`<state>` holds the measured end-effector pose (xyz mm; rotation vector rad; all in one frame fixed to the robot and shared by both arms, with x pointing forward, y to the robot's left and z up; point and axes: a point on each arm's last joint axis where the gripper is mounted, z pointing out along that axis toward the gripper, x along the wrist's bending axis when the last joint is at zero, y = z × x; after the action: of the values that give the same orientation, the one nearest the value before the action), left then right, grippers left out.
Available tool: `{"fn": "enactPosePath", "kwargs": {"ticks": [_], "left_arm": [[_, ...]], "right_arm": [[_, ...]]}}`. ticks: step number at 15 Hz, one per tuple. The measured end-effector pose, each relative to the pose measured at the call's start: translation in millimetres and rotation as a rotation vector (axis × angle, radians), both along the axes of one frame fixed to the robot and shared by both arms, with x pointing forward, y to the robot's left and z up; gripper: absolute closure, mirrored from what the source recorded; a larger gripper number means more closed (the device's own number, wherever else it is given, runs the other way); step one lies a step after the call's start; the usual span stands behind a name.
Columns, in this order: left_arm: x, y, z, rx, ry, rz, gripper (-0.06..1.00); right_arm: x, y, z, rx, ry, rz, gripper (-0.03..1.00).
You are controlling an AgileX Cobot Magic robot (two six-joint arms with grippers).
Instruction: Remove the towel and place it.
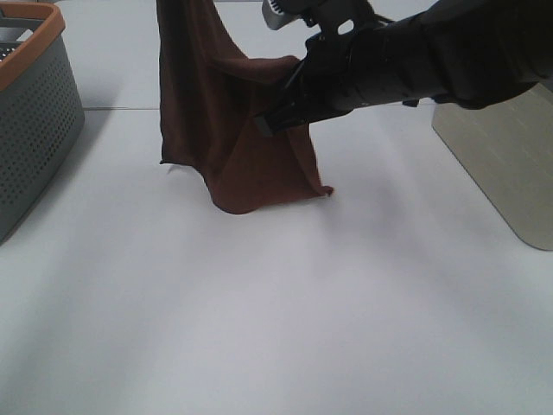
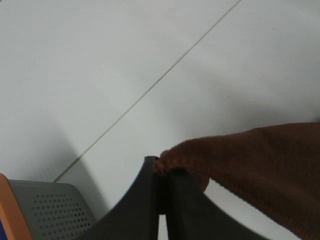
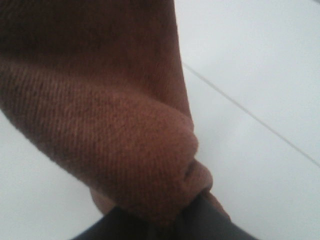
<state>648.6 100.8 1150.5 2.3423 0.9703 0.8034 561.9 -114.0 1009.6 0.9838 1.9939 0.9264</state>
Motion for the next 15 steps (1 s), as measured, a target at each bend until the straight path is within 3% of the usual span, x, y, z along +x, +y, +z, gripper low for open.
{"fn": "enactPosePath", "kwargs": {"ticks": [4,5,6,8,10,12,15], "left_arm": [[34,10,-33,-0.033,-0.011,0.048,0.93],[38,11,-34,-0.044,-0.031,0.051,0.93],[47,11,-27,-0.090,-0.144,0.044,0.93],[54,11,-18,-0.081,-0.284,0.033,0.93],[63,11,-19,-0.020,-0.378,0.014,0.93],[74,9,-41,0.035,-0.373,0.004,0.93],[80,5,-81,0.100,-0.232,0.018,0.93]], "right_arm": [[13,-11,2,-0.210,-0.120,-0.004,0.97],[18,-14,4,-0.223,-0.137,-0.014,0.97],[51,-29,15,-0.234,-0.193,-0.067,0.97],[89,-37,32,-0.163,-0.240,-0.118,0.97],[120,-31,34,-0.110,-0.259,-0.111,0.97],[139,-22,14,-0.094,-0.226,-0.092,0.97],[146,-20,-25,-0.087,-0.122,-0.071,0.97]]}}
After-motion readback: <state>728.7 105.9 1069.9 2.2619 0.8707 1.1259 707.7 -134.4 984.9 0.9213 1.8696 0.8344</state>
